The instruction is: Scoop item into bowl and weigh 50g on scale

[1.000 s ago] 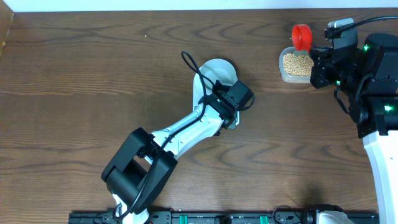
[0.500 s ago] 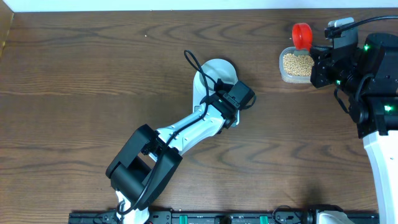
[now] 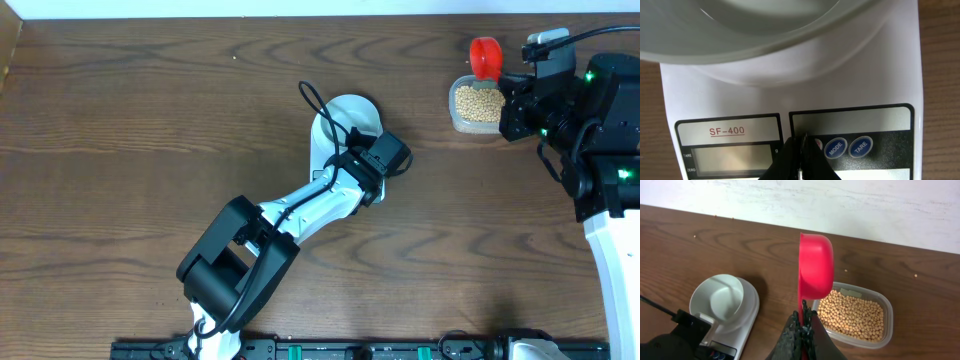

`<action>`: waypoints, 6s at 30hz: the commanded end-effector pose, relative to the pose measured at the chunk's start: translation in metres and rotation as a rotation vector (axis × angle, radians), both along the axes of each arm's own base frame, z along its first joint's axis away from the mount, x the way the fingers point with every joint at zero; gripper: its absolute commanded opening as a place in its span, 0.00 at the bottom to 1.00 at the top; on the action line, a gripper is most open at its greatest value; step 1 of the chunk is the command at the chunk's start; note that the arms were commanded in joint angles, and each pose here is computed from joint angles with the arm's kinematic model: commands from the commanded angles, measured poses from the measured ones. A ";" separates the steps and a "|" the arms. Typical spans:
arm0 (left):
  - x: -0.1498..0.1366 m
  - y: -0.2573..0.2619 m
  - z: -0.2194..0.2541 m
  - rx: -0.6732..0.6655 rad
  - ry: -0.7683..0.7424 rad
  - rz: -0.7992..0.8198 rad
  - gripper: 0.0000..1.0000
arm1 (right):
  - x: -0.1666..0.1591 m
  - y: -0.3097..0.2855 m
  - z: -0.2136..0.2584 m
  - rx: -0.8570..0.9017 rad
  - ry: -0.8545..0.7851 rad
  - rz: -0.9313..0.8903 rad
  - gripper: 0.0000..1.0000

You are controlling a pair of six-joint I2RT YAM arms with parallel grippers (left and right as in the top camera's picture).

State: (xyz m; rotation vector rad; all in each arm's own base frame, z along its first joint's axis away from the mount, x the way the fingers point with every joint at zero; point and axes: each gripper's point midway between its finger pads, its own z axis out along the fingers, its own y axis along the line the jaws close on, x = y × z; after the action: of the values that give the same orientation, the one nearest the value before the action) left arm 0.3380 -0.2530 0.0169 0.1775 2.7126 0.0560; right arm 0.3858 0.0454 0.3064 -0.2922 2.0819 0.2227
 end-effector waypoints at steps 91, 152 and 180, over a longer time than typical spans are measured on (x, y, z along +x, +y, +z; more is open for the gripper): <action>-0.028 0.014 -0.040 0.028 0.183 0.057 0.07 | -0.004 -0.003 0.003 -0.028 0.009 0.003 0.01; -0.063 0.104 0.203 -0.070 -0.122 -0.289 0.96 | -0.027 0.070 0.069 0.024 -0.010 0.276 0.01; -0.063 0.104 0.203 -0.070 -0.122 -0.289 0.96 | -0.049 0.067 0.074 0.097 0.329 0.207 0.01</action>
State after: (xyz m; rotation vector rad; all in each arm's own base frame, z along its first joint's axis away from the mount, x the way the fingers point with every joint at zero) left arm 0.2752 -0.1500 0.2239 0.5008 2.5283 -0.1199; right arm 0.3358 0.1109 0.3758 -0.4586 2.3603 0.5140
